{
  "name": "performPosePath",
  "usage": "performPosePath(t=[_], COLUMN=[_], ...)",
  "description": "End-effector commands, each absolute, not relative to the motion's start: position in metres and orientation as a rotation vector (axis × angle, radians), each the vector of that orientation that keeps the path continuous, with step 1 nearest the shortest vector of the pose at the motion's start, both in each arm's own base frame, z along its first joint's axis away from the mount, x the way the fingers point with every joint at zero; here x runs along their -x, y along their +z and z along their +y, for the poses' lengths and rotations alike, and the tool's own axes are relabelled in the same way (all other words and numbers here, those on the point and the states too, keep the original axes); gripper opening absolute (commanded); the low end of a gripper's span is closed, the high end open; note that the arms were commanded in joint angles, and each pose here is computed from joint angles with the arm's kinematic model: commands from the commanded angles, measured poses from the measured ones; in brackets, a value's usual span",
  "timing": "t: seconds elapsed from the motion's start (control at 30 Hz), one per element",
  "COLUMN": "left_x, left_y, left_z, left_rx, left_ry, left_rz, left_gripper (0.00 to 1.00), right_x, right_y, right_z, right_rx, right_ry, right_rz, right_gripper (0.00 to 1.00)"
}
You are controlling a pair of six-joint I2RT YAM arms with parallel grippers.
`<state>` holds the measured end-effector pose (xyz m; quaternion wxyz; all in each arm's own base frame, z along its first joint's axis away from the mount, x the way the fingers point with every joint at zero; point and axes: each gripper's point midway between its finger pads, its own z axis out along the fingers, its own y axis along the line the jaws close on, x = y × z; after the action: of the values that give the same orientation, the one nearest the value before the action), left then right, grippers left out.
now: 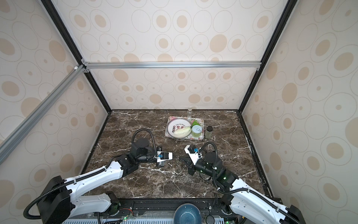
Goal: Attach keys to a key ring
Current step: Insert the key into the keyring.
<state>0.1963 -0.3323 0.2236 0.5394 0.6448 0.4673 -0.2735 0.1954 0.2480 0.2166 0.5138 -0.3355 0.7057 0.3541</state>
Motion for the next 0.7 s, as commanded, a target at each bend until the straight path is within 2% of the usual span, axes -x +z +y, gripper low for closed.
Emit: performPosePath(t=[0.0,0.67], left_x=[-0.1836,-0.1751], left_y=[0.2435,0.2499], left_z=[-0.3359,-0.3323], left_rx=[-1.534,-1.522], left_ry=[-0.653,-0.66], left_rz=[0.985,0.927], left_gripper=[0.0,0.0], right_x=[-0.1988,-0.2028], right_y=[0.2198,0.2161], right_z=[0.2459,0.2451], right_rx=[0.77,0.736], right_ry=[0.841,0.842], right_rz=[1.681,1.696], right_gripper=[0.0,0.0])
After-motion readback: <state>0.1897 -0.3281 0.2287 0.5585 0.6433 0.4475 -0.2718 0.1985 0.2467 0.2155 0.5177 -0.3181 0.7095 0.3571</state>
